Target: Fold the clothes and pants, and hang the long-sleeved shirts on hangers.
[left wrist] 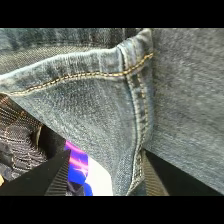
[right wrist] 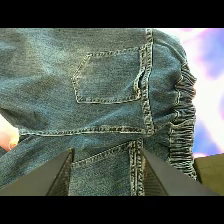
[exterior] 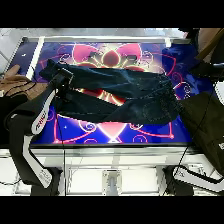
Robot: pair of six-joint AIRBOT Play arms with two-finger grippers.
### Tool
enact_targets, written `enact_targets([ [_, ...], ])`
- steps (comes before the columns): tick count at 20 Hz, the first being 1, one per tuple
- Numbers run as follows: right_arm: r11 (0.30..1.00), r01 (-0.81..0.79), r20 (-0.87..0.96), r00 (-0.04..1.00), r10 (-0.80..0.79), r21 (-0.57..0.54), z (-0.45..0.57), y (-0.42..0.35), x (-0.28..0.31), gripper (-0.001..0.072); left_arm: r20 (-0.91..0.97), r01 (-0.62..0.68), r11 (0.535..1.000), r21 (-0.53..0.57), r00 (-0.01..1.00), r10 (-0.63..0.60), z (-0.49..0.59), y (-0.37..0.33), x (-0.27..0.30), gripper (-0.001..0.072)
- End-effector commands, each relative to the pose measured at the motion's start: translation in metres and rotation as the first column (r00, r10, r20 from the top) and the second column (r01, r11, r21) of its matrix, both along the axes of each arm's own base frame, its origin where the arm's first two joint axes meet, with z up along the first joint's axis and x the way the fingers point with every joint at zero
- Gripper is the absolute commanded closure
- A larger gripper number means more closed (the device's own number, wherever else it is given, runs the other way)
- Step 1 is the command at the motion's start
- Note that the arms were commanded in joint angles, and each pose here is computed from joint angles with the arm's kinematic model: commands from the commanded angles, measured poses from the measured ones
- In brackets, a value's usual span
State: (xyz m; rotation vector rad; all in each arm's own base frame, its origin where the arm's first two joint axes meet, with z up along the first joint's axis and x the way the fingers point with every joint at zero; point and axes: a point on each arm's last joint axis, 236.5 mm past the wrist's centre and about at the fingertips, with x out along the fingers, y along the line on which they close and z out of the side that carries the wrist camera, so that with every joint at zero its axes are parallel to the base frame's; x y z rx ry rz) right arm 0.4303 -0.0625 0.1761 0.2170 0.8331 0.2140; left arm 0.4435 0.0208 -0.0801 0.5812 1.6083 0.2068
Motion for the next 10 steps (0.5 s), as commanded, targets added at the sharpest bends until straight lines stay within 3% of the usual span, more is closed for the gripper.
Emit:
enact_targets([
  [1, 1.0, -0.001, 0.0, 1.0, 0.001, -0.002, 0.0, 0.0, 0.0, 0.026, 0.001, -0.028, 1.0, 0.012, 1.0, 0.028, -0.004, 0.014, 0.001, 0.0352],
  [4, 1.0, -0.001, 0.0, 1.0, 0.001, -0.001, 0.0, 0.0, 0.0, 0.026, -0.011, -0.06, 0.998, -0.001, 0.998, 0.06, -0.005, 0.016, -0.004, 0.0342],
  [5, 1.0, 0.0, -0.001, 1.0, 0.0, -0.001, 0.0, 0.0, 0.0, 0.026, -0.007, -0.054, 0.999, -0.005, 0.999, 0.054, -0.004, 0.013, -0.004, 0.0306],
  [6, 1.0, 0.0, -0.001, 1.0, 0.0, 0.0, 0.0, 0.0, 0.0, 0.026, 0.012, -0.039, 0.999, -0.012, 0.999, 0.039, 0.0, 0.007, 0.0, 0.0199],
  [10, 1.0, 0.001, -0.001, 1.0, -0.001, 0.0, 0.0, 0.0, 0.0, 0.026, 0.116, 0.03, 0.995, -0.094, 0.993, -0.019, 0.012, -0.028, 0.019, 0.0179],
])
